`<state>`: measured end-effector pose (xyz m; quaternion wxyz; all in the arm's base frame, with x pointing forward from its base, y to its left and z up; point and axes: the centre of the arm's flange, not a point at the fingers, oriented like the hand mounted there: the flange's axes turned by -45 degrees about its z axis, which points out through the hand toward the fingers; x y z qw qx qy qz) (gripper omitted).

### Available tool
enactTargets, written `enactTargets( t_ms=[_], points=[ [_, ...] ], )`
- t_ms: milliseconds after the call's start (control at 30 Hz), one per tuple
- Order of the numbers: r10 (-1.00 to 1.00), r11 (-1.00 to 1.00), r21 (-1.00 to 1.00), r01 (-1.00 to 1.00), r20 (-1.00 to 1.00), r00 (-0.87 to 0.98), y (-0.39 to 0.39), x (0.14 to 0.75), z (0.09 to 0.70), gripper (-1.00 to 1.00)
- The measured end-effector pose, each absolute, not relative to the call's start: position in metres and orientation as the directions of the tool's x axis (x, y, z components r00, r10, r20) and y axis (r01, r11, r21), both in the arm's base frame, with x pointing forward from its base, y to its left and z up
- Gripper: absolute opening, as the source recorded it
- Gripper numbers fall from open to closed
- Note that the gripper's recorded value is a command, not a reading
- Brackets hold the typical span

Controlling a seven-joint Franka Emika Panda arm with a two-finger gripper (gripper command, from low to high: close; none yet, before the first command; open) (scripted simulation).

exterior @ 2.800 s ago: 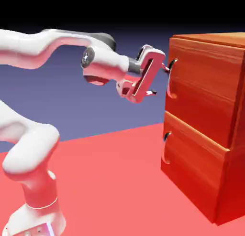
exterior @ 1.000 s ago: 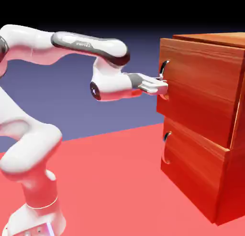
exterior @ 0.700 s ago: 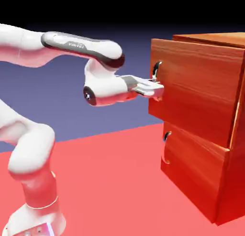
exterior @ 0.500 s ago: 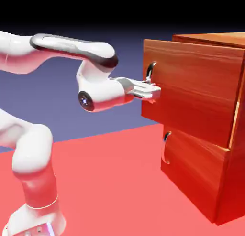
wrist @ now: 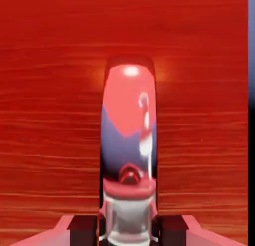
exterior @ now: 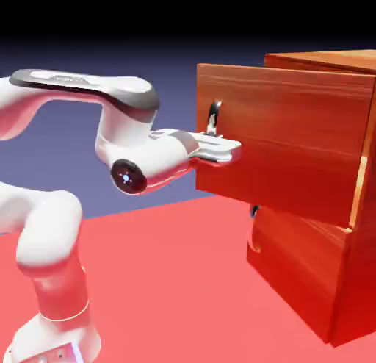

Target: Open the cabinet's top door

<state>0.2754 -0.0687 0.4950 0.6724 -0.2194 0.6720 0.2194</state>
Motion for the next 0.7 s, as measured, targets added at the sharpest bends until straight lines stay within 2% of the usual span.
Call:
enactTargets(
  t_ms=[700],
  points=[
    [0.000,0.419,0.000,-0.908,-1.000,0.000,-0.238,0.232,0.495,-1.00]
  ],
)
